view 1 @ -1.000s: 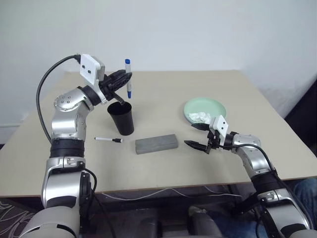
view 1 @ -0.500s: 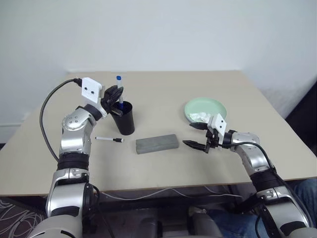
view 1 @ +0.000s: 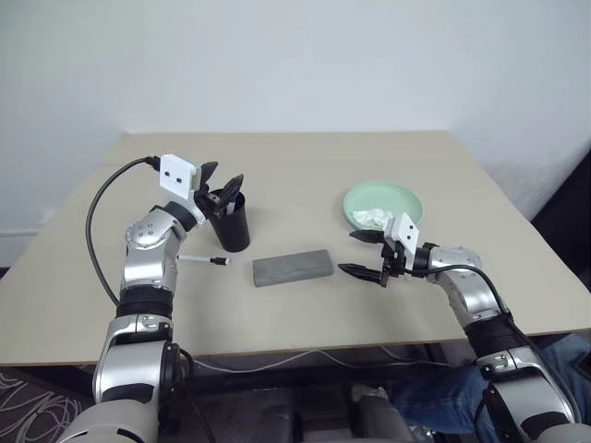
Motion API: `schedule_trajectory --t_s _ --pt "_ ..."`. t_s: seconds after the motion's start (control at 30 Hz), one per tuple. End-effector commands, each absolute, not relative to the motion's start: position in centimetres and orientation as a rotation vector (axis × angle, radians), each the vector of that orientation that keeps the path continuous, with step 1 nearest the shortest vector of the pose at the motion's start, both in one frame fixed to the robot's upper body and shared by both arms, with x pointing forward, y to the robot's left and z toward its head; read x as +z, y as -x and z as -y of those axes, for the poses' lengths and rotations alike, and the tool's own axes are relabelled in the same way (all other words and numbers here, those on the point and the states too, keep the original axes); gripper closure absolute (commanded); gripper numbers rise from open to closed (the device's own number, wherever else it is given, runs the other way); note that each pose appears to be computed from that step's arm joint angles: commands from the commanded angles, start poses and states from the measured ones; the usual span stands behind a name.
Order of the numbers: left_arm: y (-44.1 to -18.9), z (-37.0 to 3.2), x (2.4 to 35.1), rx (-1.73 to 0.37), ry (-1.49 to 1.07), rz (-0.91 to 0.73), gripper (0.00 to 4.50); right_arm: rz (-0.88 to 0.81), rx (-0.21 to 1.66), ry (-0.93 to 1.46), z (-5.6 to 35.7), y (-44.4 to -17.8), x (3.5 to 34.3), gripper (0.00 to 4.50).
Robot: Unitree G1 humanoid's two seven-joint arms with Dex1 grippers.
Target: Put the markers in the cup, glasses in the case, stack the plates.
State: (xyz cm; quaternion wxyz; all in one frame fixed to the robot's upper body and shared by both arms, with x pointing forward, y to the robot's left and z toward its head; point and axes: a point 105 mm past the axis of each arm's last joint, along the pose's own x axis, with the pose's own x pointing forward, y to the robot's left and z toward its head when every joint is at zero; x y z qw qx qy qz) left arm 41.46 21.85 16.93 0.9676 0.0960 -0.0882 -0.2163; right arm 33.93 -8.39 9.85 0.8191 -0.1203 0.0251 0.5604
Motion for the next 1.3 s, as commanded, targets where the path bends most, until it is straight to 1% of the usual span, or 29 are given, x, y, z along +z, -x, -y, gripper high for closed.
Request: schedule_trajectory --t_s 0.03,0.1,0.23,0.3,0.4,0.5,0.53,0.63,0.67,0.77,0.8,0.87,1.0,1.1,1.23,1.3 --pt "-41.5 -21.7 18.6 -0.438 -0.189 0.236 0.66 0.015 1.201 0.273 8.0 -34.0 11.6 0.30" --pt "-41.5 -21.6 18.8 -0.441 -0.188 0.240 0.66 0.014 1.200 0.272 8.0 -34.0 11.7 0.30" --pt "-41.4 -21.8 20.5 -0.475 -0.203 0.269 0.66 0.012 1.200 0.272 7.9 -34.1 11.7 0.30" --pt "-41.2 -22.1 21.9 -0.527 -0.220 0.273 0.66 0.013 1.201 0.272 8.0 -34.1 11.7 0.30" --pt "-40.3 -22.4 24.6 -0.667 -0.279 0.255 0.66 0.010 1.201 0.276 8.1 -34.1 11.7 0.30" --pt "-38.0 -22.1 26.9 -0.896 -0.334 0.202 0.66 0.011 1.199 0.278 8.1 -34.2 11.8 0.30" --pt "-37.4 -22.0 27.2 -0.944 -0.367 0.169 0.66 0.011 1.198 0.278 8.1 -34.2 11.8 0.30" --pt "-36.3 -22.4 26.5 -1.056 -0.536 0.010 0.66 0.013 1.196 0.275 7.9 -34.2 11.6 0.30" --pt "-36.1 -22.5 26.3 -1.074 -0.559 -0.017 0.66 0.013 1.196 0.274 7.9 -34.2 11.6 0.30" --pt "-35.1 -23.8 24.7 -1.158 -0.615 -0.221 0.66 0.017 1.192 0.273 7.9 -34.2 11.7 0.30" --pt "-34.9 -24.2 24.1 -1.170 -0.652 -0.275 0.66 0.017 1.190 0.273 7.9 -34.3 11.7 0.30" --pt "-34.7 -24.7 23.1 -1.178 -0.721 -0.333 0.66 0.018 1.188 0.273 8.0 -34.3 11.7 0.30" --pt "-34.4 -27.1 19.8 -1.179 -0.915 -0.589 0.66 0.019 1.181 0.272 8.0 -34.3 11.7 0.30" --pt "-34.7 -27.6 18.7 -1.186 -0.957 -0.665 0.66 0.017 1.179 0.271 8.1 -34.3 11.6 0.30" --pt "-35.6 -27.8 16.4 -1.173 -0.985 -0.785 0.66 0.015 1.176 0.272 8.1 -34.3 11.7 0.30" --pt "-35.9 -27.8 15.9 -1.160 -0.996 -0.807 0.66 0.014 1.175 0.273 8.2 -34.3 11.7 0.30"
